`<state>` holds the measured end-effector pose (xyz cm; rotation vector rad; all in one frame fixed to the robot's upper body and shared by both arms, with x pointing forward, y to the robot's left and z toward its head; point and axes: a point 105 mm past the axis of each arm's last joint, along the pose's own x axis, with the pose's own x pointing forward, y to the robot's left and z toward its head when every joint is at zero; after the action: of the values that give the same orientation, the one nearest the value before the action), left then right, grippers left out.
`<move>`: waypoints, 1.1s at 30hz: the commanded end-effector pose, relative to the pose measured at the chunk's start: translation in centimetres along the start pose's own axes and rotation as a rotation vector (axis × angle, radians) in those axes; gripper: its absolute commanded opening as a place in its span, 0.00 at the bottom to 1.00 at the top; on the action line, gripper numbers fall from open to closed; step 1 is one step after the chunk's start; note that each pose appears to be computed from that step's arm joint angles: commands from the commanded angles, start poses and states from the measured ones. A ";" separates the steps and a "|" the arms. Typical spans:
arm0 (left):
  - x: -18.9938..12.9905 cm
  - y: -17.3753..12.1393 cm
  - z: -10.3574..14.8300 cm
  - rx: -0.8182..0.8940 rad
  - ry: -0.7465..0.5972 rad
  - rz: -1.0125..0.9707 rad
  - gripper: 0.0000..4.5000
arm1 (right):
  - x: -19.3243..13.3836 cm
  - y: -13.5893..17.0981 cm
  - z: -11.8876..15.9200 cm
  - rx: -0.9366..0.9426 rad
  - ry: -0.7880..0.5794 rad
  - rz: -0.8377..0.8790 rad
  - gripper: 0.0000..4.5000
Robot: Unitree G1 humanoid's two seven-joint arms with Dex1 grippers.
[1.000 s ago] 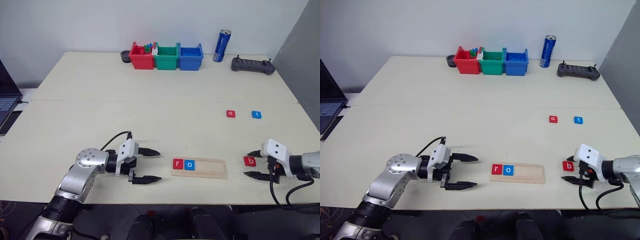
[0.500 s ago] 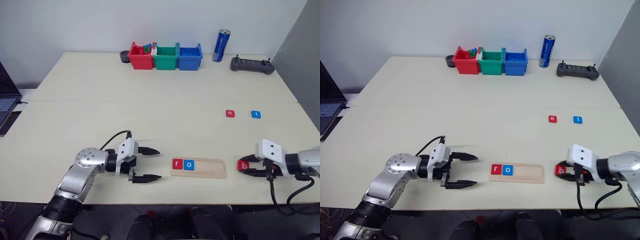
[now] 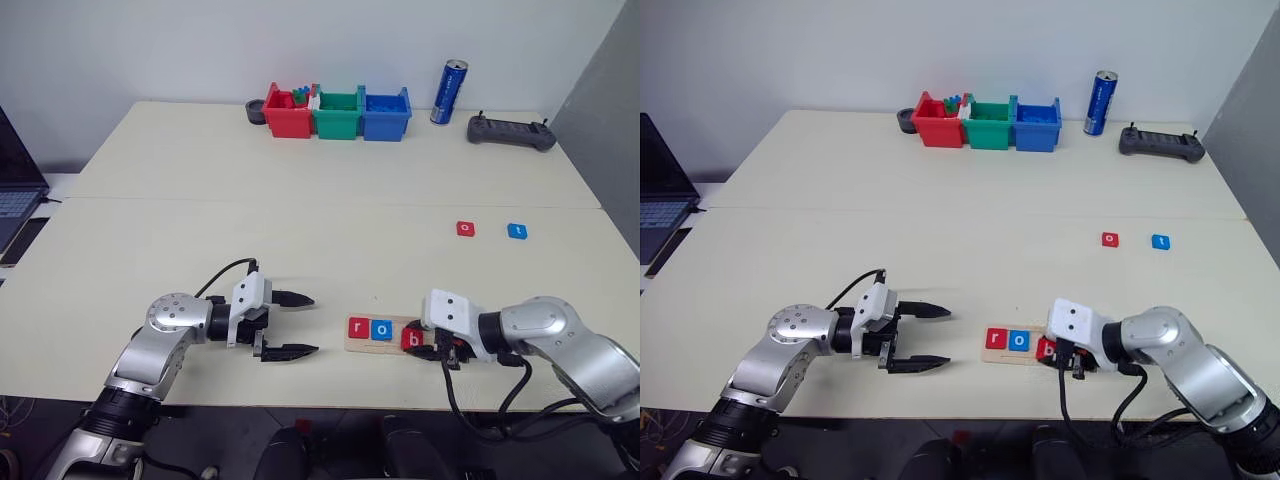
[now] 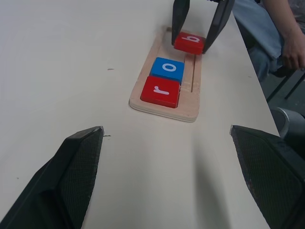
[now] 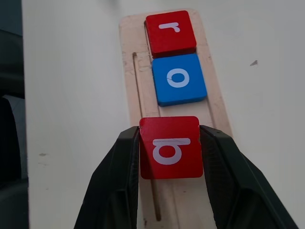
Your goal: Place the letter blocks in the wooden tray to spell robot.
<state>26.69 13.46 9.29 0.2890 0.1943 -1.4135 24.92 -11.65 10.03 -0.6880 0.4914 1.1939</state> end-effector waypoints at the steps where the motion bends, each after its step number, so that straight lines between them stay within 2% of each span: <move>1: -0.5 -0.1 0.3 0.028 -0.004 -0.003 1.00 | 0.2 -0.4 0.6 -0.041 -0.011 0.003 0.32; 12: -0.3 -0.4 -0.1 0.026 -0.009 -0.004 1.00 | 0.9 -1.5 0.7 -0.058 -0.005 0.001 0.32; 25: -0.1 -0.5 0.1 0.027 -0.011 -0.001 1.00 | 0.9 -1.2 0.9 -0.065 -0.008 0.037 0.32; 26: -0.1 -0.5 0.0 0.026 -0.011 -0.001 1.00 | 0.9 -1.2 1.0 -0.068 -0.008 0.035 0.48; 32: -0.2 -0.6 -0.7 0.019 -0.009 -0.003 1.00 | 0.4 -1.5 1.5 -0.083 -0.021 0.026 0.94; 33: -0.2 -0.6 -0.9 0.018 -0.008 -0.002 1.00 | 0.0 -1.6 2.0 -0.085 -0.036 0.020 1.00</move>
<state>26.15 13.83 8.35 0.2812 0.1965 -1.4164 26.29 -11.01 9.58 -0.7162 0.5043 1.2421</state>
